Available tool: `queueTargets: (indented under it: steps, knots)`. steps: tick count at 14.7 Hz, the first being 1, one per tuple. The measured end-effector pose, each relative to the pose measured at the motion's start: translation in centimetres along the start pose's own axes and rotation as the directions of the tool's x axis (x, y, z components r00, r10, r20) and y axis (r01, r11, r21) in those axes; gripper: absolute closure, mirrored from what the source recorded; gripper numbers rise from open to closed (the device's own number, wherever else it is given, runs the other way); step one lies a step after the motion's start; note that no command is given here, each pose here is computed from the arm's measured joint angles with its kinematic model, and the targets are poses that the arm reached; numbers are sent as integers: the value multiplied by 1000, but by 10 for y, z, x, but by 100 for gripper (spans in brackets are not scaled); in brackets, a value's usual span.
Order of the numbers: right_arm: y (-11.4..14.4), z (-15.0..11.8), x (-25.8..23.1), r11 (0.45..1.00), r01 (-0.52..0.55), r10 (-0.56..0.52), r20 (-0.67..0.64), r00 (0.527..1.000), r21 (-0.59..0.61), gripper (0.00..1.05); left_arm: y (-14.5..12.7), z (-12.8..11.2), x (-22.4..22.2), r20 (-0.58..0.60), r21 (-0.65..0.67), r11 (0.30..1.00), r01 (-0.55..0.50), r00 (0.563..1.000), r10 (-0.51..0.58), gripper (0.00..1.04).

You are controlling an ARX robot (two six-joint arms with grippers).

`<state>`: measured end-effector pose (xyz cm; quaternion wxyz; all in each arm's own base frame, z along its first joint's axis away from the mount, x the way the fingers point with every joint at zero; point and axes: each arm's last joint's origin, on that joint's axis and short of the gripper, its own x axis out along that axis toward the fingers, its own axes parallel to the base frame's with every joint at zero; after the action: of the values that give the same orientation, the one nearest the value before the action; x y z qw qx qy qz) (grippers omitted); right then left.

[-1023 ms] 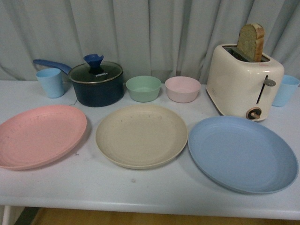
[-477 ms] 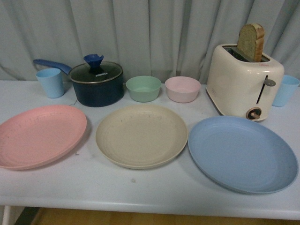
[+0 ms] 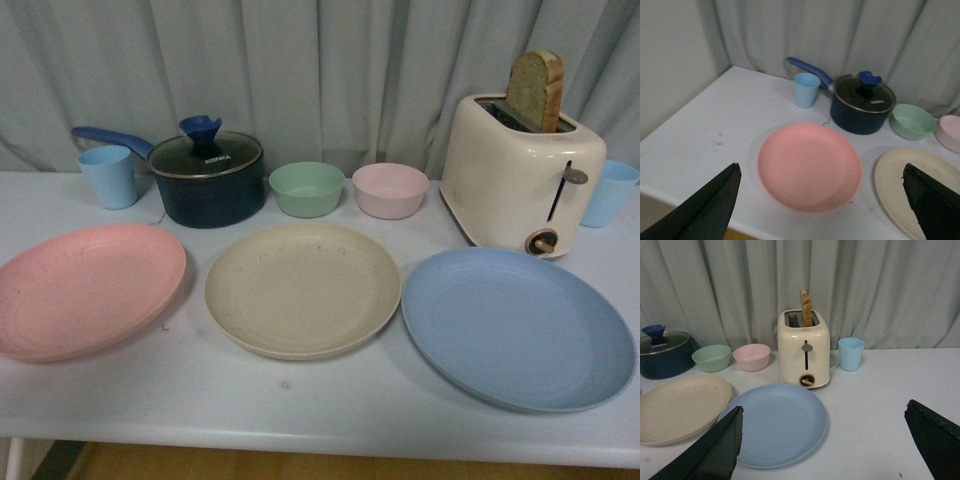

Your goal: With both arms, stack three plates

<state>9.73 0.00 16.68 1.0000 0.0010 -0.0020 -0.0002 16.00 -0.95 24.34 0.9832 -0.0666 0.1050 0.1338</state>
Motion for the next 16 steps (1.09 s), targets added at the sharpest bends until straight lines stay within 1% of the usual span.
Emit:
queueTargets:
  steps: [2, 4, 5, 7, 8, 9, 10, 13, 16]
  knots:
    - [0, 0, 0, 1000, 0, 0, 0, 1000, 0, 6, -14, 10, 62, -61, 51, 996, 73, 996, -70, 7]
    - [0, 0, 0, 1000, 0, 0, 0, 1000, 0, 6, -20, 8, 129, -175, 95, 991, 93, 982, -75, 7]
    - [0, 0, 0, 1000, 0, 0, 0, 1000, 0, 6, -21, -3, 159, -243, 121, 988, 99, 968, -68, 7]
    - [0, 0, 0, 1000, 0, 0, 0, 1000, 0, 6, -15, -35, 207, -370, 113, 989, 99, 928, -51, 7]
    - [0, 0, 0, 1000, 0, 0, 0, 1000, 0, 6, -9, -45, 223, -406, 118, 990, 80, 914, -25, 7]
    - [0, 0, 0, 1000, 0, 0, 0, 1000, 0, 6, 2, -54, 236, -428, 101, 992, 72, 903, -22, 7]
    - [0, 0, 0, 1000, 0, 0, 0, 1000, 0, 6, 14, -60, 245, -441, 91, 995, 43, 898, 2, 7]
    - [0, 0, 0, 1000, 0, 0, 0, 1000, 0, 6, 45, -77, 259, -475, 72, 996, -44, 877, 73, 7]
    - [0, 0, 0, 1000, 0, 0, 0, 1000, 0, 6, 62, -91, 265, -491, 56, 995, -77, 866, 94, 7]
